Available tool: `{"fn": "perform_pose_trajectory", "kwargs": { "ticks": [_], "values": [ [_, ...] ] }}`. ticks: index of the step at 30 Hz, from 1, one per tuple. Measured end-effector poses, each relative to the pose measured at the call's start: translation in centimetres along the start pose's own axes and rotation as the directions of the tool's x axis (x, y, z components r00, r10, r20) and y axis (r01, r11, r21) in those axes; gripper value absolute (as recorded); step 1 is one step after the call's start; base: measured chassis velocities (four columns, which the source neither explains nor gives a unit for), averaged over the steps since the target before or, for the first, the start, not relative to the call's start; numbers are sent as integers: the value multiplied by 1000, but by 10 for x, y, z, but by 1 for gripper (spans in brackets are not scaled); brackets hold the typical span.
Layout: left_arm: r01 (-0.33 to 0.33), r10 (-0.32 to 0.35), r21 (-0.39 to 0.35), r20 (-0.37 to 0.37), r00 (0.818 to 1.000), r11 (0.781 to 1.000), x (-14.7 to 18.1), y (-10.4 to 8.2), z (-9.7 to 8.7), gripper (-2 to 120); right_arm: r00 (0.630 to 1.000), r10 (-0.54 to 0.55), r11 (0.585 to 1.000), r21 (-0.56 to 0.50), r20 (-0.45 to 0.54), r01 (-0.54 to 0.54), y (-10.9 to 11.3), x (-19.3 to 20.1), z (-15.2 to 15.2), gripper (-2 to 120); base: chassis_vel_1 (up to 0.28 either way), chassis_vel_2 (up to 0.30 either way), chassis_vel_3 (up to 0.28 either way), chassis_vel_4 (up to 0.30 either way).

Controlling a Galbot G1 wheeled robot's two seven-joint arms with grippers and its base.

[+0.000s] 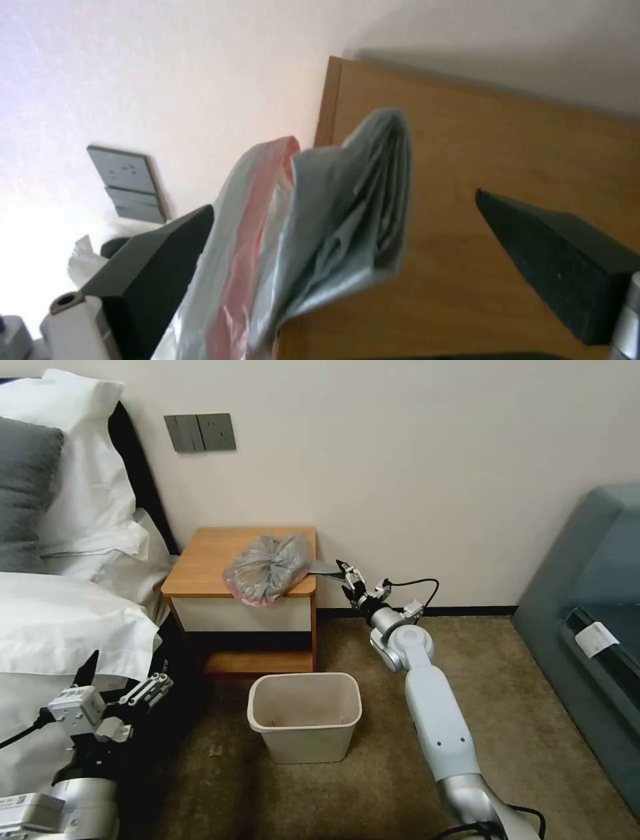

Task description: Pick up the garbage bag from the table and place it over the trash can.

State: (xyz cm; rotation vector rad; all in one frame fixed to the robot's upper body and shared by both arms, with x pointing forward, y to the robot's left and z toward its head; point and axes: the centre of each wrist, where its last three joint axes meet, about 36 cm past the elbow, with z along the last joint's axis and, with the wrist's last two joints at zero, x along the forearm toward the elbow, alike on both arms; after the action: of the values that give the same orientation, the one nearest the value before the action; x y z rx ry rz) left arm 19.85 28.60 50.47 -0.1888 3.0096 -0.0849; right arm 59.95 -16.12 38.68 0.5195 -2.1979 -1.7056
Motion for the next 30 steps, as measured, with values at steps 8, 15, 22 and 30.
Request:
{"fn": "perform_pose_trajectory", "kwargs": {
  "ticks": [8, 15, 22, 30],
  "values": [
    [4, -4, -1, 7, 1000, 1000, 0, 0, 1, 100, 1000, 6, 1000, 8, 18, -6, 1, -7, 6, 77, 0, 0, 0, 0],
    [5, -5, -3, 13, 1000, 1000, 0, 0, 2, 100, 1000, 9, 1000, 10, 18, -9, 2, -7, 7, 52, 0, 0, 0, 0],
    [5, -5, -12, 23, 1000, 1000, 0, 1, 2, 100, 1000, 14, 1000, 11, 25, -15, 3, -6, 9, 22, 0, 0, 0, 0],
    [7, -6, -22, 33, 999, 1000, 1, 0, 4, 100, 1000, 14, 1000, 17, 21, -14, 4, 6, 12, 0, 0, 0, 0, 0]
  ]
}}
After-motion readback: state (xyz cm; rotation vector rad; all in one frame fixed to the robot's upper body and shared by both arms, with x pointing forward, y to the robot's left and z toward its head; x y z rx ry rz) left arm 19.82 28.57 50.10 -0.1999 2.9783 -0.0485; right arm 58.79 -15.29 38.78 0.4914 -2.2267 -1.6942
